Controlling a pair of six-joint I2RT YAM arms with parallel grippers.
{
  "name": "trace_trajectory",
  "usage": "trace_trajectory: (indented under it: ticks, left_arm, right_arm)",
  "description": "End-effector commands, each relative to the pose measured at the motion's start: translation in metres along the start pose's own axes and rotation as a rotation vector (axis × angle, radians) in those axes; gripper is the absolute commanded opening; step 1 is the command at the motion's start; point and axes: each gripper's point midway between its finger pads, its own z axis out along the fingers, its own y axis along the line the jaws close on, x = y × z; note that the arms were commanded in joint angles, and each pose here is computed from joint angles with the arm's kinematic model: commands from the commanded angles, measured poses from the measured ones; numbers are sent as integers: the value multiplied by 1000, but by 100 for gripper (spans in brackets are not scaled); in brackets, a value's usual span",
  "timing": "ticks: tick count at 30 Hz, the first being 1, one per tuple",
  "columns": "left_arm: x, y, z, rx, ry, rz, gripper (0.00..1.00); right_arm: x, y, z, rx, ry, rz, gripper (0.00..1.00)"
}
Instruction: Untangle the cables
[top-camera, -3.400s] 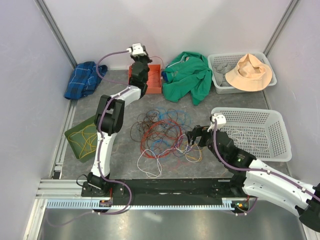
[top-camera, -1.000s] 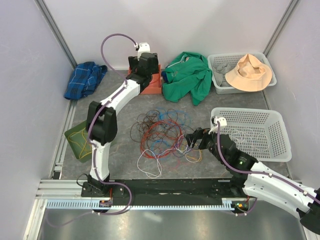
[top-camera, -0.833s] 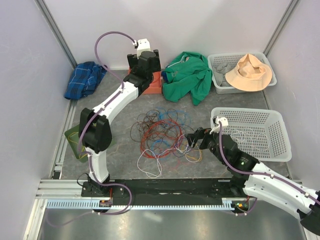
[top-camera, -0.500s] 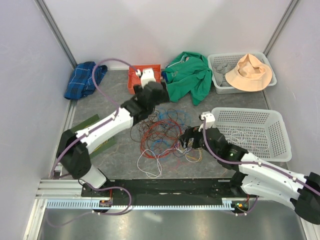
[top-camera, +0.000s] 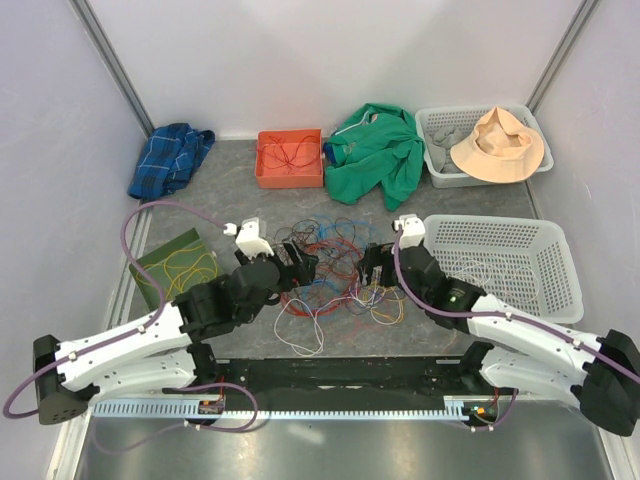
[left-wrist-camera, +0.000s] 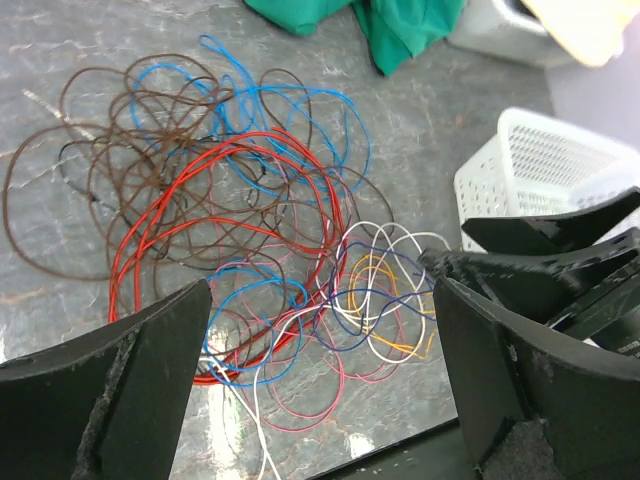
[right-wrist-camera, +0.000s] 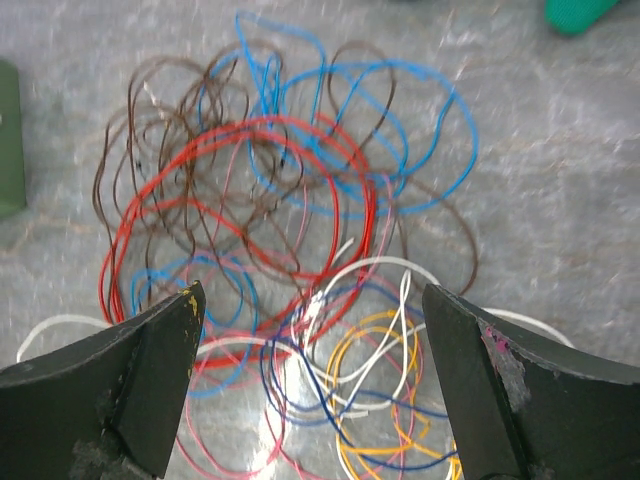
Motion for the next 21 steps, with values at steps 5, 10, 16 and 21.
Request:
trace_trajectory:
  ticks: [5, 10, 16, 21]
  left_arm:
    - [41, 33, 8, -113, 60, -198, 99]
    - [61, 47, 8, -26, 48, -345, 100]
    - [47, 51, 1, 63, -20, -338, 100]
    - [54, 56, 3, -6, 36, -232, 100]
  right_arm:
    - [-25, 1, 17, 86, -50, 21, 98]
    - [-29, -2, 25, 126, -66, 30, 98]
    - [-26, -5, 50, 206, -9, -19, 97]
    - [-1, -32, 56, 314, 75, 13, 95]
